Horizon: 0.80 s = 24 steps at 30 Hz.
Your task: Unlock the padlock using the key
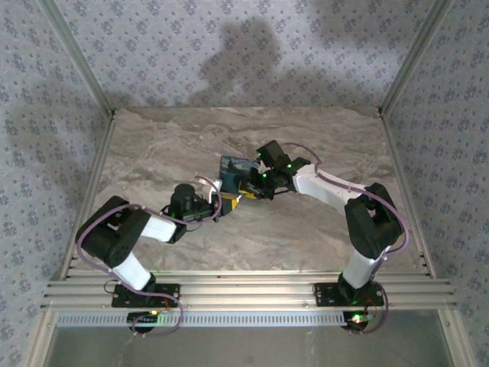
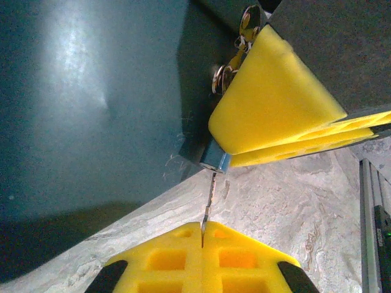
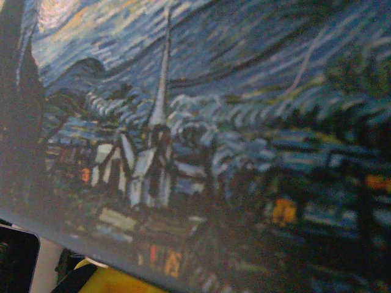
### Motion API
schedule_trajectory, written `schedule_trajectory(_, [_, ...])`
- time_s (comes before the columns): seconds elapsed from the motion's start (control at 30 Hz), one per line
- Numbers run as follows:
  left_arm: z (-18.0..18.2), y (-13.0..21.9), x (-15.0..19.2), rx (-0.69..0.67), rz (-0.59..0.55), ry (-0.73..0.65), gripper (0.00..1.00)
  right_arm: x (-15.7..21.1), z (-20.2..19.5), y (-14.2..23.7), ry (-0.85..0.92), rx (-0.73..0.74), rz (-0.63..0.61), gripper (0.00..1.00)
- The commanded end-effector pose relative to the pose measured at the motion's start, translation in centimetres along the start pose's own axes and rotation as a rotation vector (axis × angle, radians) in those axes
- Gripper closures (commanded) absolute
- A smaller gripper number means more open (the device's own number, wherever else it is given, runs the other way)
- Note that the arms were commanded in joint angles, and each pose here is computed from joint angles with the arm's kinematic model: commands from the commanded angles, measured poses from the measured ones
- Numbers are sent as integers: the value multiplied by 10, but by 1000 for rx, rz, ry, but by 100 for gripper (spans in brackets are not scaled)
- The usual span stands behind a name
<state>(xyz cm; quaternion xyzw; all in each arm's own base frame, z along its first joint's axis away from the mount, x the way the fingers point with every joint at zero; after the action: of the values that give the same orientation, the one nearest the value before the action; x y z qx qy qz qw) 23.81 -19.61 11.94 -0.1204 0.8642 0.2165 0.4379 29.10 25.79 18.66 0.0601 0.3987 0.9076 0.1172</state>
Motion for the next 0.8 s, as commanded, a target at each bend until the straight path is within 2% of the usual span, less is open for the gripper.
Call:
schedule_trajectory(0.0, [-6,-1,-7,38,-27,-41,100,2,11,7,17,-54,8,100])
schedule_trajectory(0.77, [-8,1,-20,52,-130,-46,100,7,9,5,21,-75,68,100])
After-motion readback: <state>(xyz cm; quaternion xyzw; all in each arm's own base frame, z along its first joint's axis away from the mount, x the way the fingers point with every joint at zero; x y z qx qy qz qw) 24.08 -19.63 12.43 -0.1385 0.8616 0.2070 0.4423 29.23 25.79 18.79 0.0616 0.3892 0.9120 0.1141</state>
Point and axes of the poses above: each hand's point on the last joint's axis, 136 mm out from that joint toward the fingers, its own y axis back along the fingers, its own z axis along the line the jaws close on, x = y × z, the point moved 9 cm from there along y, back along the fingers, and after that the axes turned 4 degrees about -y, right-handed, at the moved point
